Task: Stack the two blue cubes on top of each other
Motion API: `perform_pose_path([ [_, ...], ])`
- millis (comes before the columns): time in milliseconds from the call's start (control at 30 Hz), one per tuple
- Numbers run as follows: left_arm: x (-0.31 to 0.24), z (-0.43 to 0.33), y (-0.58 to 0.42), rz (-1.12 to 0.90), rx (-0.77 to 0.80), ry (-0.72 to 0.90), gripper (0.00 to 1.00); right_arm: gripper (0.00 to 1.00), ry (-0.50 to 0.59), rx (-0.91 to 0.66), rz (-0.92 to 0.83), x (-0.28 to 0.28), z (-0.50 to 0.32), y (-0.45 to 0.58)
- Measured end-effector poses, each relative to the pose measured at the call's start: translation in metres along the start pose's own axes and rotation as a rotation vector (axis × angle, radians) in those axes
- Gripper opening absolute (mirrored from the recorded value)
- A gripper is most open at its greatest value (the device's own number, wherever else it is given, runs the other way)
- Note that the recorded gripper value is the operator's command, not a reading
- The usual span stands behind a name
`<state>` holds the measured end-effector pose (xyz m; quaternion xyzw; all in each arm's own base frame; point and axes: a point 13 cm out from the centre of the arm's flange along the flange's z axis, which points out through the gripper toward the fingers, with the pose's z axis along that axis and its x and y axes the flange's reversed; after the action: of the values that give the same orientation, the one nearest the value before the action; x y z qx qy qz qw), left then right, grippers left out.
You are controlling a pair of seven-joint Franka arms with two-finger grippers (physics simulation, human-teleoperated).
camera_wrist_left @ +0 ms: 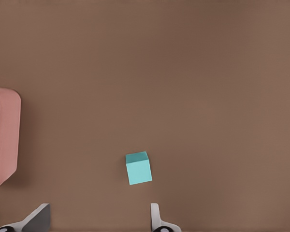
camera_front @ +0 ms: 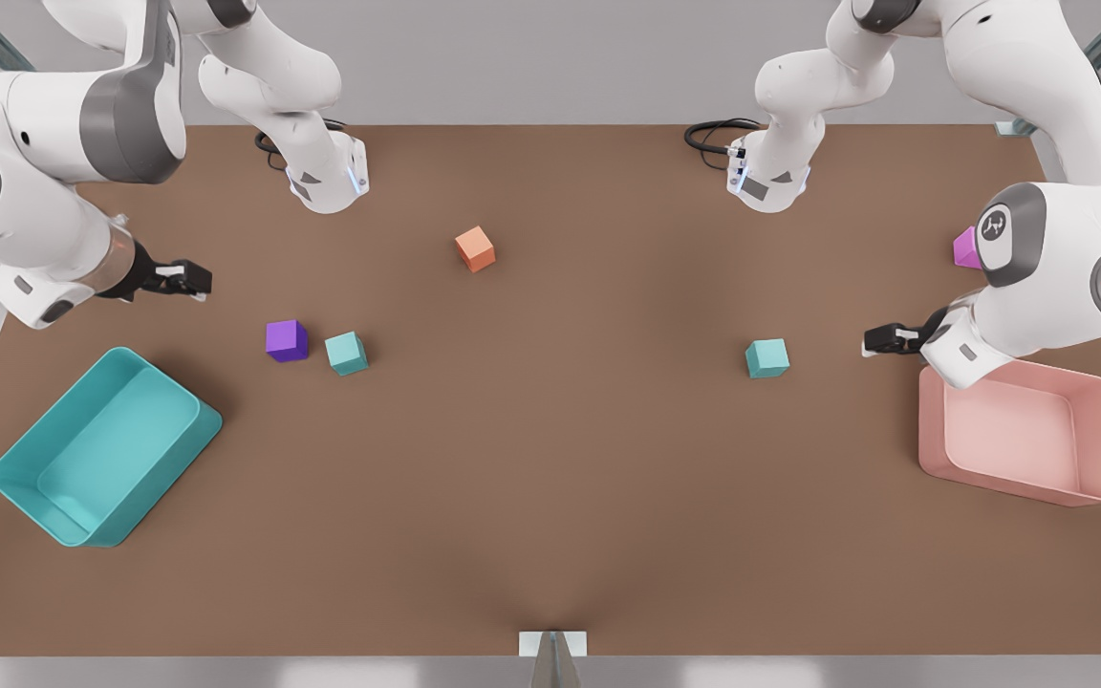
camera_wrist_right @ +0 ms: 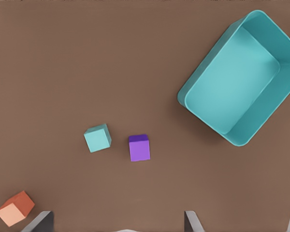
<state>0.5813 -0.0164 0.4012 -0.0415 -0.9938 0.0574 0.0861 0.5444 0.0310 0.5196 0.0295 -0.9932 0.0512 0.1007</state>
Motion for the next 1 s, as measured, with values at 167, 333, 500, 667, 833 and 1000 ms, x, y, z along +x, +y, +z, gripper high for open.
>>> perform_pose_path([
  [167, 0.0, -0.001, 0.0, 0.005, 0.0, -0.003, 1.0, 1.0, 0.164, -0.009, -0.038, -0.021, 0.077, 0.02],
  [333, 0.0, 0.0, 0.001, 0.007, 0.001, -0.002, 1.0, 1.0, 0.316, -0.001, -0.116, 0.004, 0.24, 0.065],
  [500, 0.0, -0.001, 0.004, 0.005, 0.001, -0.003, 1.0, 1.0, 0.166, -0.019, -0.163, -0.016, 0.337, 0.105],
  [667, 0.0, 0.004, 0.01, -0.002, 0.006, 0.008, 1.0, 1.0, 0.005, -0.041, -0.176, -0.037, 0.367, 0.126],
  [833, 0.004, 0.013, 0.012, -0.006, 0.013, 0.042, 1.0, 1.0, -0.066, -0.048, -0.185, -0.031, 0.376, 0.134],
  [1000, 0.006, 0.015, 0.015, -0.01, 0.015, 0.056, 1.0, 1.0, -0.073, -0.046, -0.227, -0.022, 0.389, 0.148],
])
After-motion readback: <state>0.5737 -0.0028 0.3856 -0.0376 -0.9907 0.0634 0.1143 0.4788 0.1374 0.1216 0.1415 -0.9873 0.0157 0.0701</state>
